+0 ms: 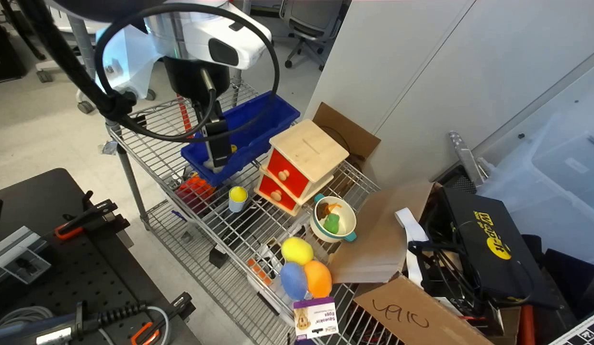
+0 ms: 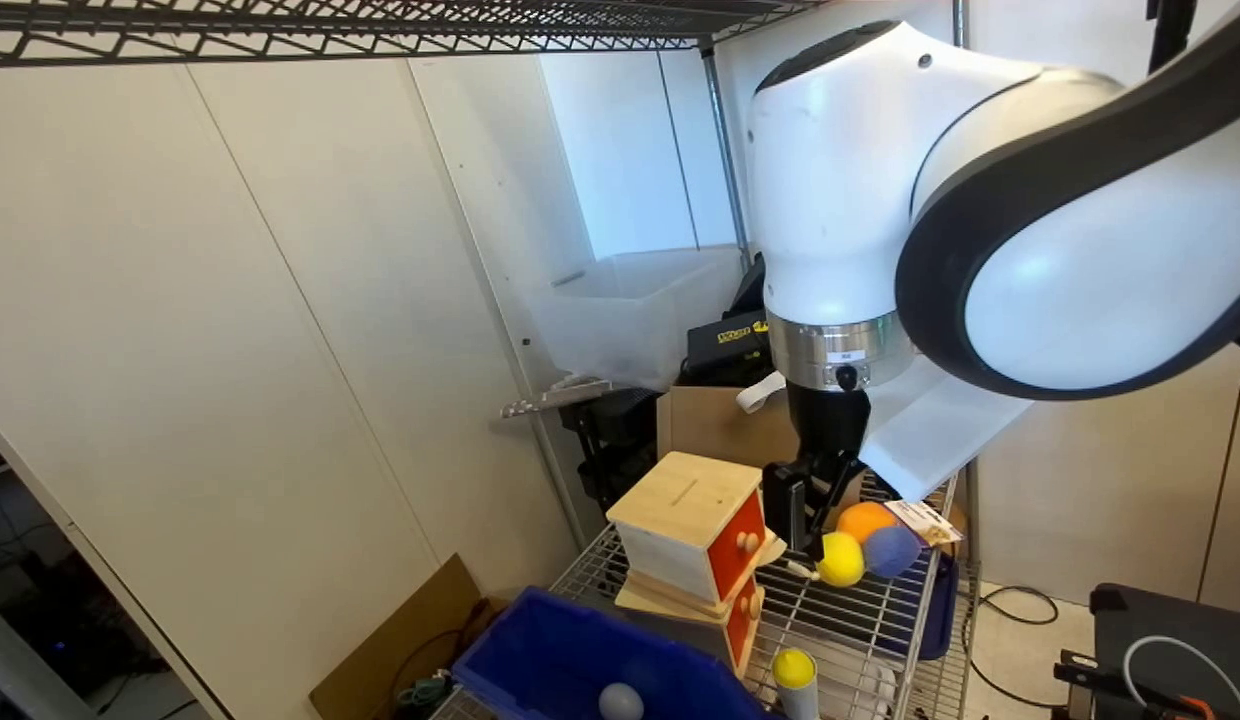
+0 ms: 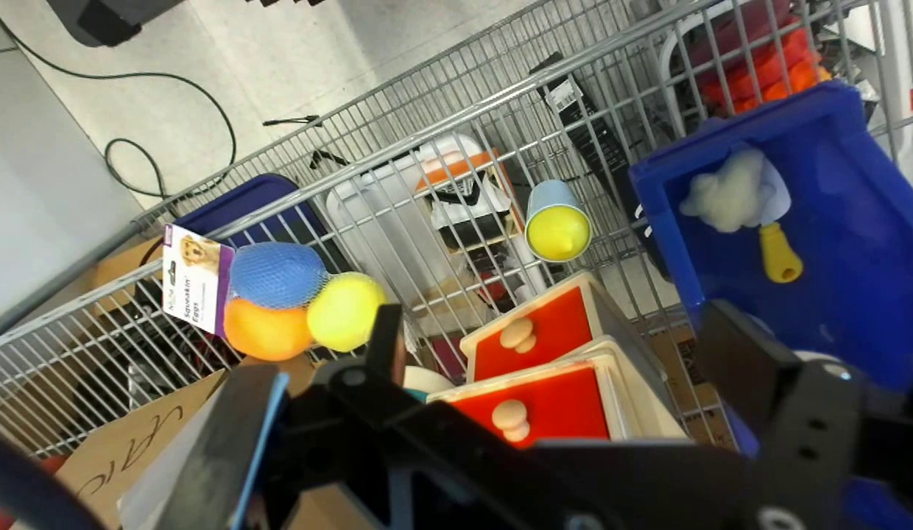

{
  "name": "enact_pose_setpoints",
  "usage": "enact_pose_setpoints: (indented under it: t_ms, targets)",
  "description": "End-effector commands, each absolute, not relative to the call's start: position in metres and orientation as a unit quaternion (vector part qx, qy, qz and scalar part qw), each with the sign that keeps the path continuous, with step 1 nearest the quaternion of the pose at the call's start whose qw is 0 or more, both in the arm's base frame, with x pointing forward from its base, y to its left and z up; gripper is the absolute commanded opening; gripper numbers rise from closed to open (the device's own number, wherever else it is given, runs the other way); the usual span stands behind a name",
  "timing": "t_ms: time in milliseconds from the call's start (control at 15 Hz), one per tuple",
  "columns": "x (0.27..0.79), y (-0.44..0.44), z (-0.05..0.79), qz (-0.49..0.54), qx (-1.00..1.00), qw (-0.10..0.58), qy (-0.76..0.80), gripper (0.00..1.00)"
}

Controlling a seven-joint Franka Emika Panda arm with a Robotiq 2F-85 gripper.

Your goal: Put the tortoise doll in the blue box

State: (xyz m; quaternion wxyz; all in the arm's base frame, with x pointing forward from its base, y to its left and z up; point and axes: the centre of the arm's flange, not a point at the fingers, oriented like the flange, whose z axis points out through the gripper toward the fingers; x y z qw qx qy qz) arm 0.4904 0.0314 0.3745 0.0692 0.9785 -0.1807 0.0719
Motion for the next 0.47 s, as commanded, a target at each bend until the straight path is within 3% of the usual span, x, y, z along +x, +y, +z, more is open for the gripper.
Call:
enact_pose_setpoints:
  t_ms: [0,400]
  targets:
    - [0.4904,0.0315,0.3745,0.072,0.978,0.069,-0.181,1.0]
    - [0.4904,0.0314,0.3745,0.072,0.979,0.069,-0.181,1.0]
